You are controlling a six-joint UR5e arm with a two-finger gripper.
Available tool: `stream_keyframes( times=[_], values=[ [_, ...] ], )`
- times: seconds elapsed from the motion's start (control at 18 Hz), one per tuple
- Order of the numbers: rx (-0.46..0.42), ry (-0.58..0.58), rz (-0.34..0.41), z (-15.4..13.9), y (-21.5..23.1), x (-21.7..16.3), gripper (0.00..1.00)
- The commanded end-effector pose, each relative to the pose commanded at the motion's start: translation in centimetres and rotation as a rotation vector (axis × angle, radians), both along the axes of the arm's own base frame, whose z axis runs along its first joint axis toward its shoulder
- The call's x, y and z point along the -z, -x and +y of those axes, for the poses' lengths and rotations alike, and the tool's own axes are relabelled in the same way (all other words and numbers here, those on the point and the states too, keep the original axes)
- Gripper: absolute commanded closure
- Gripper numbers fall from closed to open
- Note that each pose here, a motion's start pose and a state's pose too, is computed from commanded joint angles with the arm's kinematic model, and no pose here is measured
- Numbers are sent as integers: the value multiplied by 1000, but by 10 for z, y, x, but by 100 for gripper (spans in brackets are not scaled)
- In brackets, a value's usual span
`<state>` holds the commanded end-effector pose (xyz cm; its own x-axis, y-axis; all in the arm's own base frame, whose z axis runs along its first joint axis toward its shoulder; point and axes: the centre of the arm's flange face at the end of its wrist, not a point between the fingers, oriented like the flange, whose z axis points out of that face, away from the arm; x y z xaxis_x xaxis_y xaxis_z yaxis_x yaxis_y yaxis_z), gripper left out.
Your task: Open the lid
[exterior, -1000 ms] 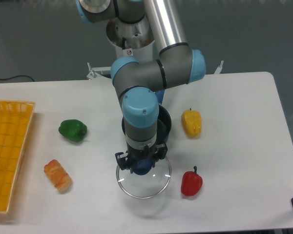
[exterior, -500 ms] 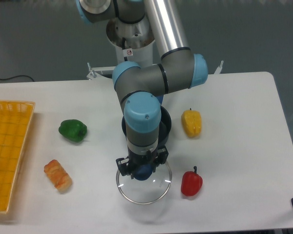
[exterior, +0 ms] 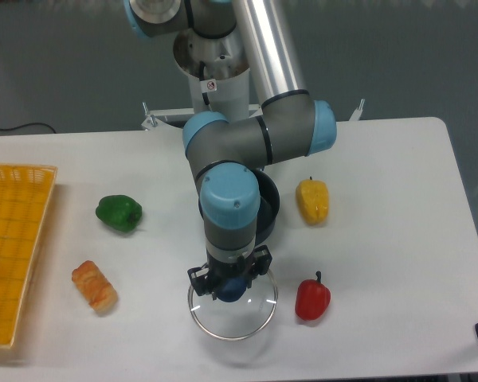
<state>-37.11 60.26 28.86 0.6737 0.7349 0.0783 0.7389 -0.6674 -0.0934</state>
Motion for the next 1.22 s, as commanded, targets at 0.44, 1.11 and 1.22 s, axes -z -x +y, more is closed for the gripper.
stream_keyframes(
  times=[0.44,1.11,1.22],
  values=[
    [26,30,-23,6,-14,22,60],
    [43,62,-51,6,-23,48,60],
    [44,62,-51,7,-23,48,60]
  ],
)
